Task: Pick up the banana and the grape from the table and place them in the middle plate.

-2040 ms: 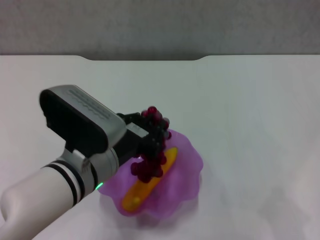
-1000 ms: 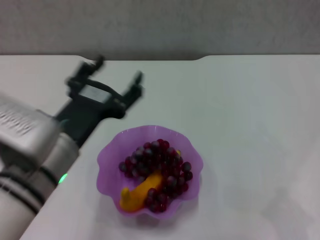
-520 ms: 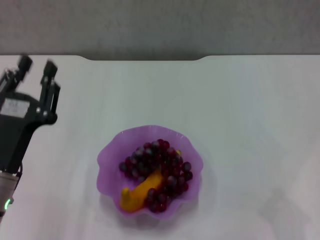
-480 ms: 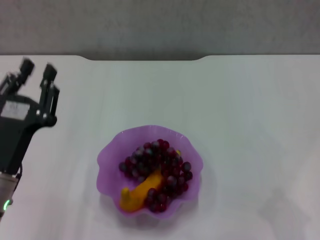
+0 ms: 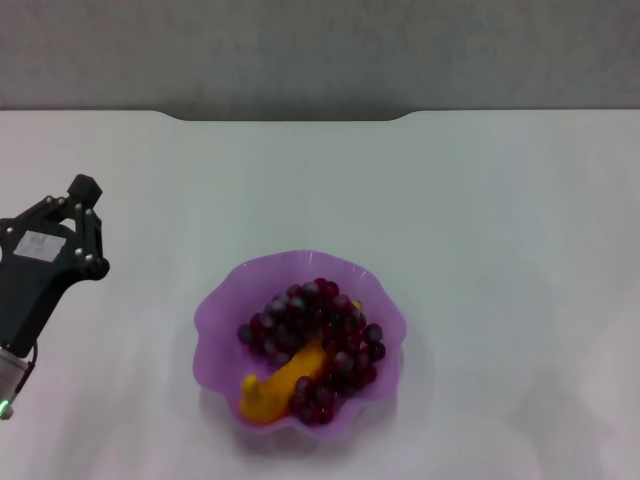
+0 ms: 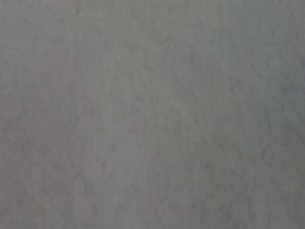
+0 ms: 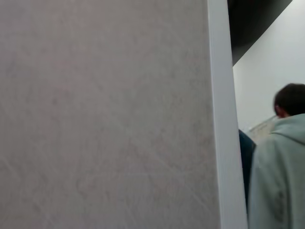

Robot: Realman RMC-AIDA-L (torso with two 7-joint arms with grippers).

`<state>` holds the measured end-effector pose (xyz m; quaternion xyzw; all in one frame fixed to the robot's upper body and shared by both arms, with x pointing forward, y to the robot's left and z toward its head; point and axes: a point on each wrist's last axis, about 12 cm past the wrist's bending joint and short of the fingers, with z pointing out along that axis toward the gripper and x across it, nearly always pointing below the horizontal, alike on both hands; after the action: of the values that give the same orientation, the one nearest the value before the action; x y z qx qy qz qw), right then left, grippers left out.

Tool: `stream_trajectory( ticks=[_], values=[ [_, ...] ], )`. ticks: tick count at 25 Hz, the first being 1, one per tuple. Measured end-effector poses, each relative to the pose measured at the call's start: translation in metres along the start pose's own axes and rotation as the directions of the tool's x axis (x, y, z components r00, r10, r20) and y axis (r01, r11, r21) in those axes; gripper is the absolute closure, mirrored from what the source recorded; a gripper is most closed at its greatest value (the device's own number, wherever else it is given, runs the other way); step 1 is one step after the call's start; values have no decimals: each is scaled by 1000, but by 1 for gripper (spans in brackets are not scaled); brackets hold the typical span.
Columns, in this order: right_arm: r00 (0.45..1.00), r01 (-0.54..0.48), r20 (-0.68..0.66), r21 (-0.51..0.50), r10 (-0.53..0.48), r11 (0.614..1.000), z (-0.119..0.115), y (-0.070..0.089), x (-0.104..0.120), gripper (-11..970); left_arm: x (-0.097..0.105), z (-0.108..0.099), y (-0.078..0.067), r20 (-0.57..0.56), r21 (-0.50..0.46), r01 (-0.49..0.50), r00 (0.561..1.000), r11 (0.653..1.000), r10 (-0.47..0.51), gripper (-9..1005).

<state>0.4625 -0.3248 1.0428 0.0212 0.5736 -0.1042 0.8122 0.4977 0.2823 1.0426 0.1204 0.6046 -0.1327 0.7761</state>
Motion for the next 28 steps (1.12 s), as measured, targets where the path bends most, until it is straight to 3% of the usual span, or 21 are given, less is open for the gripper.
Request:
stream_trajectory(
  ticks=[1,7,14,28],
  values=[
    [1000,-5,1,-2,5,1000,1,1,0,959,1,0,2,-4,-8,-2,1000,1000,2,926],
    [1000,-24,1,-6,24,1000,2,1,0,959,3,-1,9,-16,-73,11,1000,997,-13,977],
    [1000,-25,-12,-4,25,1000,3,1,2,959,8,-3,15,-61,-129,24,998,991,-32,977],
    [998,-32,-45,-22,31,999,10,7,6,959,16,2,17,-128,-143,23,991,989,-41,977]
  ],
)
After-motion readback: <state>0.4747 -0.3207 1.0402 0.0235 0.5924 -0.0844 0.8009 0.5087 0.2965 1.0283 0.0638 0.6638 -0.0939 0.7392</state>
